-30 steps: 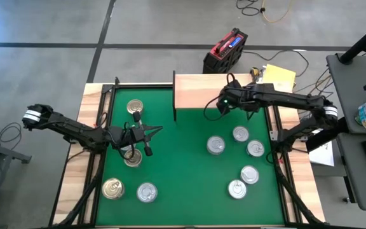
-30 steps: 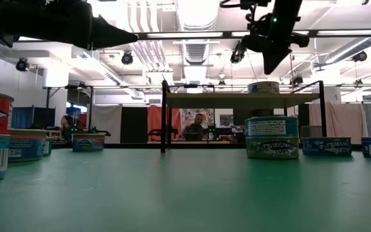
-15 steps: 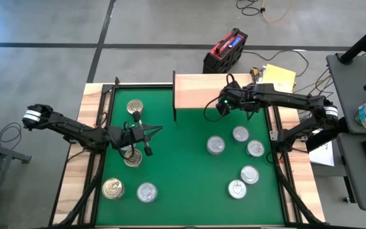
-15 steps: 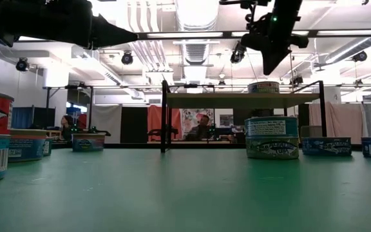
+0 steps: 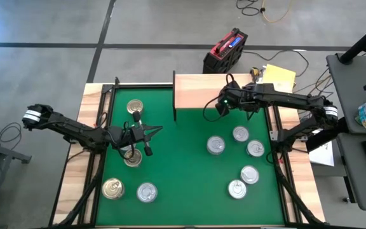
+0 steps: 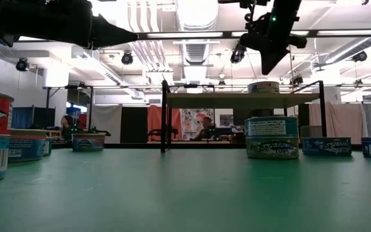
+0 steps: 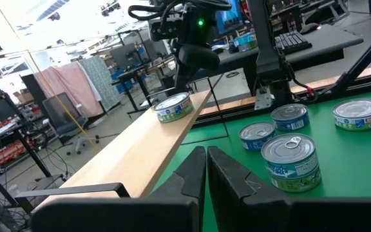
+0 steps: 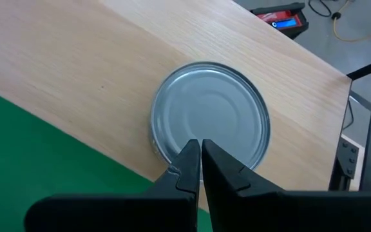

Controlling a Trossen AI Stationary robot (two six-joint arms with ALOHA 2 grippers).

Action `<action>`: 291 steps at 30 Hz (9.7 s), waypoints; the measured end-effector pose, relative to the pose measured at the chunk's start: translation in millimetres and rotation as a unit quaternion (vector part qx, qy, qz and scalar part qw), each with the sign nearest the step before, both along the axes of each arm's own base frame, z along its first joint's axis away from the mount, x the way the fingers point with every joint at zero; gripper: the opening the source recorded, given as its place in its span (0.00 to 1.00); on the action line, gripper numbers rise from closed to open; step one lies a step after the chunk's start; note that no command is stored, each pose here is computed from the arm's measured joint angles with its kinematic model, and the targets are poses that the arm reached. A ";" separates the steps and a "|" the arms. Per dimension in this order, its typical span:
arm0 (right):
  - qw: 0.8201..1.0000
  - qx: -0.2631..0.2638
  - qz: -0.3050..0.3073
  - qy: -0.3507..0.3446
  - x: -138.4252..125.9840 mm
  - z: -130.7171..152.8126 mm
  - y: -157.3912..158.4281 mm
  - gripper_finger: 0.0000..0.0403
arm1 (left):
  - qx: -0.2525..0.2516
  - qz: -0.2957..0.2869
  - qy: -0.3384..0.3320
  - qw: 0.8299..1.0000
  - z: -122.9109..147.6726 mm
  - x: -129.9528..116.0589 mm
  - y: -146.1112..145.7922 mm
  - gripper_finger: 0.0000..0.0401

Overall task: Stack canned seafood by type on shelf
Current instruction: Put the green tuna can on the shelf, then put the blue/pink tuna can on the shelf

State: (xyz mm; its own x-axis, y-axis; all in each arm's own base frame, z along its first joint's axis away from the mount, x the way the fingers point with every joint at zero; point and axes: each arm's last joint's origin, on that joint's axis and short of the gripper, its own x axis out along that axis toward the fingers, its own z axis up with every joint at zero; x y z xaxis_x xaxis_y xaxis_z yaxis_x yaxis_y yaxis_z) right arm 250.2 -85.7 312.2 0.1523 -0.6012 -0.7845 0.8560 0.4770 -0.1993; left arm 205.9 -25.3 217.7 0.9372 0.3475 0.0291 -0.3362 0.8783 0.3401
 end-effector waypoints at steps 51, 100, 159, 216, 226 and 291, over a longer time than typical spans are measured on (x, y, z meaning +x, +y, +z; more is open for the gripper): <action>0.995 0.068 -0.061 0.031 -9.9 -14.6 -20.8 0.02 | 0.000 0.000 0.001 1.000 -0.1 0.0 0.1 0.00; 0.997 0.036 -0.063 0.000 -24.8 4.3 -8.9 0.02 | 0.000 0.000 0.000 1.000 0.0 0.0 0.1 0.00; 0.732 -0.193 0.554 -0.346 -17.2 -18.8 143.7 0.02 | -0.184 -0.128 -0.062 0.973 47.4 25.0 -43.9 0.00; 0.920 -0.046 0.369 -0.125 -26.1 -83.7 132.2 0.02 | -0.263 0.194 0.672 0.664 -5.4 20.1 -63.7 0.00; 0.893 -0.090 0.397 -0.192 -25.2 -60.2 132.4 0.02 | -0.291 0.174 0.640 0.689 -41.0 16.2 -62.1 0.00; 0.818 -0.117 0.488 -0.281 -32.7 -62.3 156.2 0.02 | -0.245 -0.040 0.512 0.822 -2.4 47.8 -86.5 0.00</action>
State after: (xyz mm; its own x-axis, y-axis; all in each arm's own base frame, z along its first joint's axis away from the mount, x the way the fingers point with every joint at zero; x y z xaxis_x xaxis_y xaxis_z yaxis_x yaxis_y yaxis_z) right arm 217.5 70.5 249.9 0.9466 -0.1018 -0.3058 0.0782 0.9930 -0.0884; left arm 253.8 -111.8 215.3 0.4035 0.0184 -0.9148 -0.0285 0.9996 0.0075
